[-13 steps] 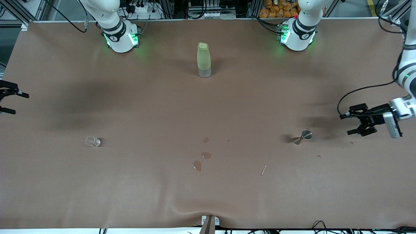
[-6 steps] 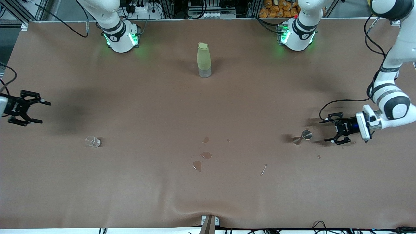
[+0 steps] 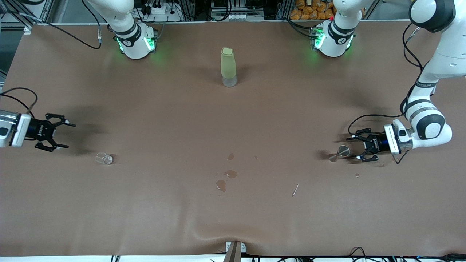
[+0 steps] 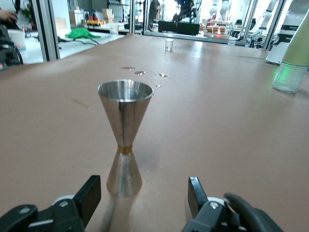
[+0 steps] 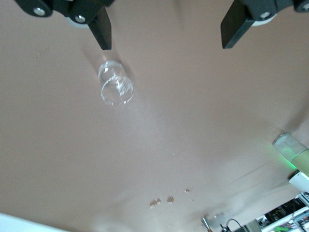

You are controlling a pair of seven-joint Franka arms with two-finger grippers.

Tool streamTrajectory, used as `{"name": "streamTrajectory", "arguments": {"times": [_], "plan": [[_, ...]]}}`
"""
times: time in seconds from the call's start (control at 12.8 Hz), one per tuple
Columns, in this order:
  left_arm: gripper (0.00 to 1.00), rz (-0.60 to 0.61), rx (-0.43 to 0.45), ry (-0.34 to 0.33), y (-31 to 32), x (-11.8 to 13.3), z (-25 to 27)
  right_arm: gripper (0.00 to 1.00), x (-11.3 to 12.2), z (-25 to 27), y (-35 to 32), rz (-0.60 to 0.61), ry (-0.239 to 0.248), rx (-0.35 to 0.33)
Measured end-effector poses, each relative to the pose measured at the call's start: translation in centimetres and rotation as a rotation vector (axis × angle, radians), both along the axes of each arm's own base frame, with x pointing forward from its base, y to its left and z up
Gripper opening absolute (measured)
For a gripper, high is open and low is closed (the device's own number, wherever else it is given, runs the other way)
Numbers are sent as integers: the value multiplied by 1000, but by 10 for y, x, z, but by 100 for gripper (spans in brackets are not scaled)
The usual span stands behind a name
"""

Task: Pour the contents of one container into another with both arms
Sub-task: 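Reach the left gripper to the metal jigger while the right gripper reaches the beaker, then grasp the jigger with the left gripper while the right gripper grasps the beaker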

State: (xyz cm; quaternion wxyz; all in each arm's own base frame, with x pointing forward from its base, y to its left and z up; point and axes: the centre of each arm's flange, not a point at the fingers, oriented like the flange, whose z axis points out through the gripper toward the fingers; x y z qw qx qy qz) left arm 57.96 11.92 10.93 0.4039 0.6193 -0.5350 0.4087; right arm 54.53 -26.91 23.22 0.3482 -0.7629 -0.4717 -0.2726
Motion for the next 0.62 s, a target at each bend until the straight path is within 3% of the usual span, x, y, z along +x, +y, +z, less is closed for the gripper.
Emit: {"name": "streamTrajectory", "arguments": {"times": [0.62], "plan": [[71, 5, -84, -30, -52, 14, -12, 100, 2, -71, 4, -52, -197, 114]]}}
